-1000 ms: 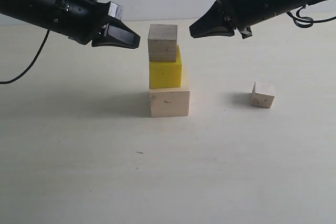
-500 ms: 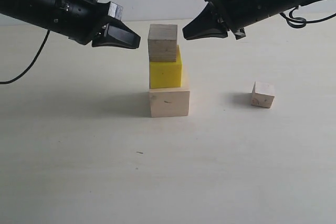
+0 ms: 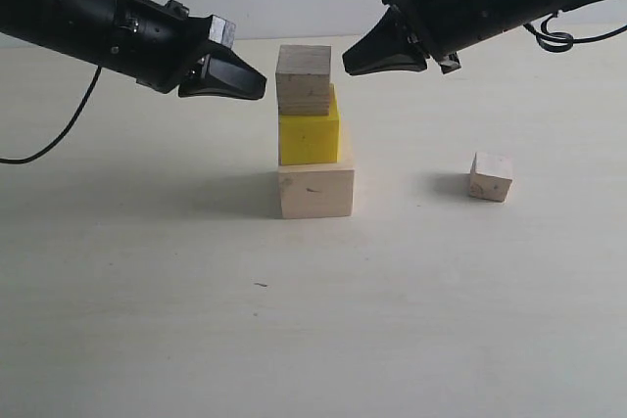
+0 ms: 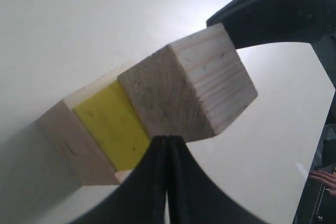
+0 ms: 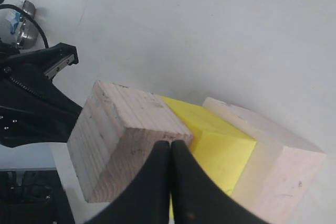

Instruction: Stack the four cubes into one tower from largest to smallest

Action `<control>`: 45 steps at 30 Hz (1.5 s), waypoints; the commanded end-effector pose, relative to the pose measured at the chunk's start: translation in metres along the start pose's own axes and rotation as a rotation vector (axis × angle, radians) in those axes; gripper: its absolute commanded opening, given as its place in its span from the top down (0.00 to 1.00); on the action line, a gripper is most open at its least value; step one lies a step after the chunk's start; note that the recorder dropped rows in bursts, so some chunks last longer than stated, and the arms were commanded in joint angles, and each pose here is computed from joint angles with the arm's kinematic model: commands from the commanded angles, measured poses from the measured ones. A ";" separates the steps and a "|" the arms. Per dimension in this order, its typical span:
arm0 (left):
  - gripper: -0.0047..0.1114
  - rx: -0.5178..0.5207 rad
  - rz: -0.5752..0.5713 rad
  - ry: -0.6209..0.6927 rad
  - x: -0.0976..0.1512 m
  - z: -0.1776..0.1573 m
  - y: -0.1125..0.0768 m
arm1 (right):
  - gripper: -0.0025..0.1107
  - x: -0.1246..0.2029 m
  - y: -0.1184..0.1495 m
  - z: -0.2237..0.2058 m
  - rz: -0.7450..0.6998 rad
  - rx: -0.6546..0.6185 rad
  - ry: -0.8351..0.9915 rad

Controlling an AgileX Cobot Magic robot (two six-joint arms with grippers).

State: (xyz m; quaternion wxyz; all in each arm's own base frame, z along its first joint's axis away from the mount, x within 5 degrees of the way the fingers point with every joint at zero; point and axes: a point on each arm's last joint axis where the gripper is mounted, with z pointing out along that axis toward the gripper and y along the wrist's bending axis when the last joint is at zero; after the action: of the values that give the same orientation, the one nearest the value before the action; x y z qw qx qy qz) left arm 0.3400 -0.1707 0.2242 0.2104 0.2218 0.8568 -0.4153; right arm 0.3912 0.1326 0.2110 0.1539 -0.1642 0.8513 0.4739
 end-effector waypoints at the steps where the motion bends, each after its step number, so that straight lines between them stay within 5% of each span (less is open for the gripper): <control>1: 0.96 0.006 -0.001 -0.008 0.000 0.000 0.001 | 0.98 0.001 -0.004 0.002 -0.001 0.004 0.004; 34: 0.96 0.076 -0.007 -0.006 0.002 0.009 0.003 | 0.98 0.001 -0.005 0.002 -0.005 0.010 0.002; 45: 0.96 0.004 0.110 -0.013 -0.003 -0.014 -0.014 | 0.98 -0.007 -0.008 -0.036 -0.016 0.226 -0.065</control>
State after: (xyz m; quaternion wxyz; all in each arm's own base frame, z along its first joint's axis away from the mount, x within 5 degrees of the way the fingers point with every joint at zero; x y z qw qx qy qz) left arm 0.3355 -0.1719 0.2292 0.2159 0.2607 0.8408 -0.4225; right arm 0.3961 0.1128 0.2120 0.1745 -0.1519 0.8817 0.4113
